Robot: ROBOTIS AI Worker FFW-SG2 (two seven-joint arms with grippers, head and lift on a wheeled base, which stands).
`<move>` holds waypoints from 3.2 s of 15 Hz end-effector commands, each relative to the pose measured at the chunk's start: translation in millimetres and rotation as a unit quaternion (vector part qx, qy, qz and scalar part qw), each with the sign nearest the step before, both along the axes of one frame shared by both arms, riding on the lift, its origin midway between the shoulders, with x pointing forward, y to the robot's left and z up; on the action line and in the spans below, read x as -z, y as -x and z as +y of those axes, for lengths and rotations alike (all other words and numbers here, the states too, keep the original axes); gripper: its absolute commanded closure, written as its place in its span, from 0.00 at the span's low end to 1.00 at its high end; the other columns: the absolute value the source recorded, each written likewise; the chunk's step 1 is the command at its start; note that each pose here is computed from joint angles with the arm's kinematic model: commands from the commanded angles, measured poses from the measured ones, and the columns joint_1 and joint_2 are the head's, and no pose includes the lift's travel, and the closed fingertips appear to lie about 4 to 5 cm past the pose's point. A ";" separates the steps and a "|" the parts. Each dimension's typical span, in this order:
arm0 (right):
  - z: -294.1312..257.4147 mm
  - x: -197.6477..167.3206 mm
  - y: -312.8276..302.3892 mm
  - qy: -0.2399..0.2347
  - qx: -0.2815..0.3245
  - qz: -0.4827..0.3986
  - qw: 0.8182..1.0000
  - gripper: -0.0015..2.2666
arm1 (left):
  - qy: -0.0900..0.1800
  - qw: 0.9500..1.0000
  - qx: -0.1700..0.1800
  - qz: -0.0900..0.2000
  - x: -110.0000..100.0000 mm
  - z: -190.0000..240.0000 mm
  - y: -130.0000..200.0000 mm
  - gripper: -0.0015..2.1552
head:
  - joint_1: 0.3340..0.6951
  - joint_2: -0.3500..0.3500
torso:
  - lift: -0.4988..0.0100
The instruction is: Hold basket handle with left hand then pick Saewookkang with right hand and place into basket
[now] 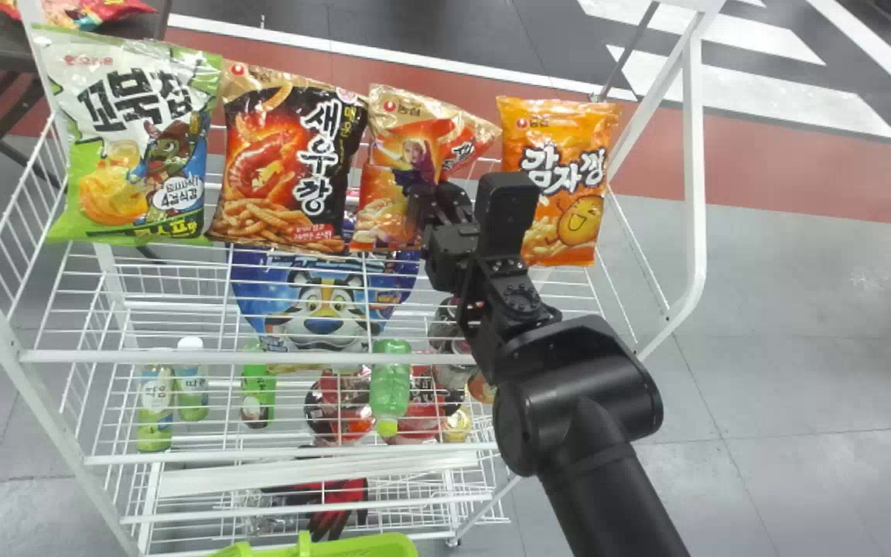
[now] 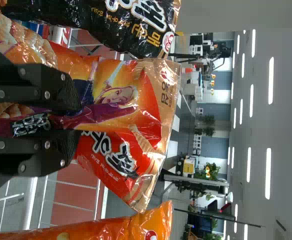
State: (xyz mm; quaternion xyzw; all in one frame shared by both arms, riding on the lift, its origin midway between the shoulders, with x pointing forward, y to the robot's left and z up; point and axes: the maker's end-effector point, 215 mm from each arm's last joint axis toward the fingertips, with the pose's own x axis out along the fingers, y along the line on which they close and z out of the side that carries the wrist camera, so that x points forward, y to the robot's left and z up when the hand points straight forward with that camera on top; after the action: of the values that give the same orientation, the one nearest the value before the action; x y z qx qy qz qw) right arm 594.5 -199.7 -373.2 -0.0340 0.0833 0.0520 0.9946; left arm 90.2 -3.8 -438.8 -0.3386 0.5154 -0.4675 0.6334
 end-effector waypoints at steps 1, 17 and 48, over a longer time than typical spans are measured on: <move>-3.3 -9.8 12.8 -0.005 -0.001 -0.009 1.000 0.96 | 0.001 1.000 -0.001 -0.004 -2.0 -0.9 -1.9 0.86 | 1.00 0.03 | 0.94; -18.5 20.8 296.8 -0.128 -0.097 0.345 0.925 0.95 | 0.005 1.000 0.003 -0.017 -12.7 -7.2 -4.6 0.86 | 1.00 0.00 | 0.94; 48.6 151.1 424.0 -0.144 -0.157 0.557 0.803 0.03 | 0.010 1.000 0.015 -0.025 -20.9 -16.2 1.2 0.86 | 1.00 0.00 | 0.94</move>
State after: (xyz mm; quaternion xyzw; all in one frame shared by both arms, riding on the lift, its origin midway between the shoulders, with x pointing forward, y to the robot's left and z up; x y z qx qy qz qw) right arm 151.6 -137.9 -533.8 0.1333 0.6358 0.2438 0.7201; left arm 89.0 -19.8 -418.1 -0.3244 0.5003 -0.4902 0.6358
